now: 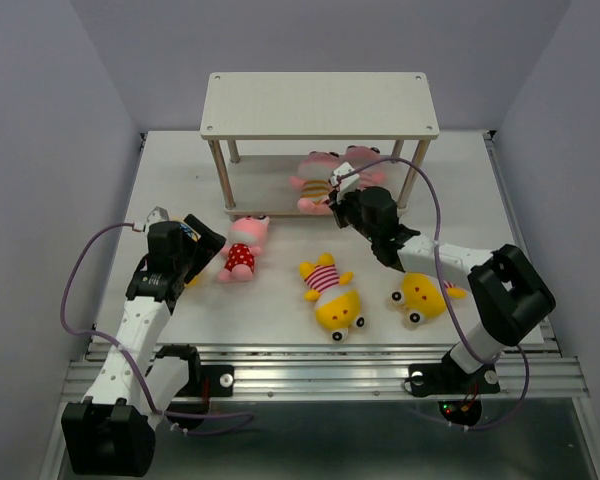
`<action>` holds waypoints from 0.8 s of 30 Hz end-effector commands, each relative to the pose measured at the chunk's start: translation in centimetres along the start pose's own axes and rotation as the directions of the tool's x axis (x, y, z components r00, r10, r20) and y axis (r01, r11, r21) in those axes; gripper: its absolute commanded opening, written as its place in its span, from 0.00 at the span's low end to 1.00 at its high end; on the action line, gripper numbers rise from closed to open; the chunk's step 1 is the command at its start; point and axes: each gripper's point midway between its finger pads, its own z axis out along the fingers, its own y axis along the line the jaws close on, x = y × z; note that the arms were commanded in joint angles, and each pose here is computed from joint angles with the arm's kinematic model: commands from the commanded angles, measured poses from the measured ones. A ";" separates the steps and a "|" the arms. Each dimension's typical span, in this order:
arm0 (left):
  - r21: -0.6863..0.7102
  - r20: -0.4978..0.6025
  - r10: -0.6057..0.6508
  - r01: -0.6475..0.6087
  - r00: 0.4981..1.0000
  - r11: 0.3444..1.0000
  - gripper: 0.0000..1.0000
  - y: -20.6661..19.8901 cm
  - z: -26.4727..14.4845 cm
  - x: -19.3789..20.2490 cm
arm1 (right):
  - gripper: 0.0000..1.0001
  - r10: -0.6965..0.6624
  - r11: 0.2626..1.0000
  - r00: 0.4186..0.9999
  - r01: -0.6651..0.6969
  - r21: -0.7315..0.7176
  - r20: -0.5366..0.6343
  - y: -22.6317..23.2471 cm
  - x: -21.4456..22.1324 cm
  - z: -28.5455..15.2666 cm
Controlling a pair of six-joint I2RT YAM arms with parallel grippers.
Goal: Place and organize the stuffed toys onto the shelf
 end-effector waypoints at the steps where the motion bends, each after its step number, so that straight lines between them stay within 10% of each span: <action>1: 0.043 0.049 0.000 -0.002 0.999 0.999 0.99 -1.7 -0.4 -1.6 | 0.04 0.023 0.999 0.992 -0.017 -0.049 0.127 0.1 -2.5 0.3; 24: 0.048 0.046 0.003 -0.006 0.999 0.999 0.99 -1.8 -0.5 -1.6 | 0.30 0.107 0.992 0.991 -0.102 -0.068 0.076 -0.8 1.0 1.5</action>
